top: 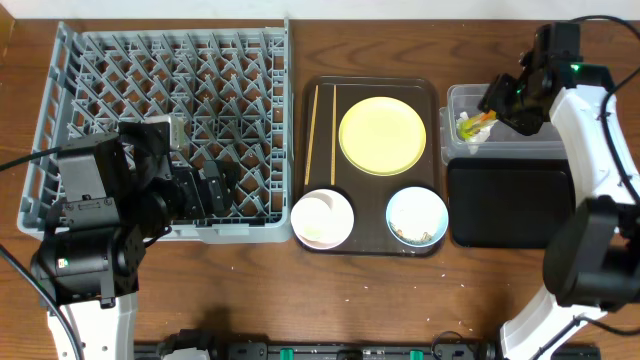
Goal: Sort waste into correct bins and load items into the dishwasher
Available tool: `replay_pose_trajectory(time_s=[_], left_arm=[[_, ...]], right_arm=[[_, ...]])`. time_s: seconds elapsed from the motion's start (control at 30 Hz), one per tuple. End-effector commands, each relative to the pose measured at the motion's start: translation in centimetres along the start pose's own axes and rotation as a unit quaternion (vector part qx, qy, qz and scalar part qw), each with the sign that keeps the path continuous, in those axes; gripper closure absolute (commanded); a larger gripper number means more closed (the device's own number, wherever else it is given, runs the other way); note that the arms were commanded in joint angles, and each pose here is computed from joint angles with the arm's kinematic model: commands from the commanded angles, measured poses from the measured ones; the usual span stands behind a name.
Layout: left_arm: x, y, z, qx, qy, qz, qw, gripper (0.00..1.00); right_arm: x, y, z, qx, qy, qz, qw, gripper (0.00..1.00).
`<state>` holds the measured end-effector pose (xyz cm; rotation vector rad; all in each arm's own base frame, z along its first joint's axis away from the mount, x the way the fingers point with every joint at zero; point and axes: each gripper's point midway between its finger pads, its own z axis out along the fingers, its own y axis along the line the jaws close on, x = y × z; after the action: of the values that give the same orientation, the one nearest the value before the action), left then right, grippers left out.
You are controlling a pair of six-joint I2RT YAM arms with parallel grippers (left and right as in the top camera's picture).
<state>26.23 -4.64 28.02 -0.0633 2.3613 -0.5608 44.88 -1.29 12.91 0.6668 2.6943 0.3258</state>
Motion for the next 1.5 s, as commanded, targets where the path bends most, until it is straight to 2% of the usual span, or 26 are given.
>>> replay_pose_trajectory(time_s=[0.0, 0.13, 0.17, 0.23, 0.33, 0.47, 0.63, 0.73, 1.0, 1.13, 1.3, 1.37, 1.47], left_arm=[[-0.3, -0.5, -0.3, 0.009, -0.004, 0.005, 1.0, 0.09], [-0.4, -0.4, -0.2, 0.009, -0.004, 0.007, 1.0, 0.09], [-0.4, -0.4, -0.2, 0.008, -0.003, 0.007, 1.0, 0.09], [-0.4, -0.3, -0.1, 0.008, -0.001, 0.01, 1.0, 0.09], [-0.3, -0.5, 0.1, 0.01, 0.002, 0.018, 1.0, 0.1], [-0.3, -0.2, 0.2, -0.005, 0.003, 0.024, 1.0, 0.1], [-0.3, -0.2, 0.2, -0.005, 0.003, 0.024, 1.0, 0.11], [-0.3, -0.2, 0.1, -0.005, 0.001, 0.025, 1.0, 0.11], [-0.5, -0.2, 0.1, -0.004, -0.004, 0.027, 1.0, 0.11], [-0.5, -0.2, 0.1, -0.004, -0.004, 0.028, 1.0, 0.1], [-0.4, 0.4, 0.1, -0.023, -0.002, 0.027, 0.999, 0.1], [-0.3, 0.6, 0.1, -0.028, -0.001, 0.027, 0.999, 0.1], [-0.3, 0.6, 0.1, -0.028, -0.001, 0.027, 0.999, 0.09]], right_arm=[[-0.1, 2.5, -4.8, -0.056, -0.031, -0.029, 0.998, 0.36], [0.3, 3.9, -8.5, -0.067, -0.066, -0.061, 0.994, 0.42], [0.6, 4.5, -9.4, -0.074, -0.072, -0.072, 0.992, 0.44], [1.6, 6.0, -10.7, -0.095, -0.076, -0.105, 0.987, 0.56], [4.3, 9.2, -11.8, -0.146, -0.055, -0.186, 0.97, 0.62], [9.7, 12.6, -10.9, -0.167, 0.007, -0.268, 0.949, 0.61], [15.4, 15.5, -7.5, -0.135, 0.061, -0.341, 0.929, 0.6], [17.3, 15.3, -5.2, -0.086, 0.089, -0.346, 0.93, 0.6], [22.3, 12.4, -0.7, 0.0, 0.207, -0.345, 0.915, 0.7], [23.7, 13.7, 0.2, -0.013, 0.205, -0.378, 0.903, 0.7], [26.8, 16.5, -0.9, -0.101, 0.233, -0.425, 0.869, 0.64], [28.0, 16.8, -0.8, -0.108, 0.244, -0.434, 0.86, 0.63], [30.6, 16.8, -0.1, -0.107, 0.252, -0.459, 0.845, 0.57]])
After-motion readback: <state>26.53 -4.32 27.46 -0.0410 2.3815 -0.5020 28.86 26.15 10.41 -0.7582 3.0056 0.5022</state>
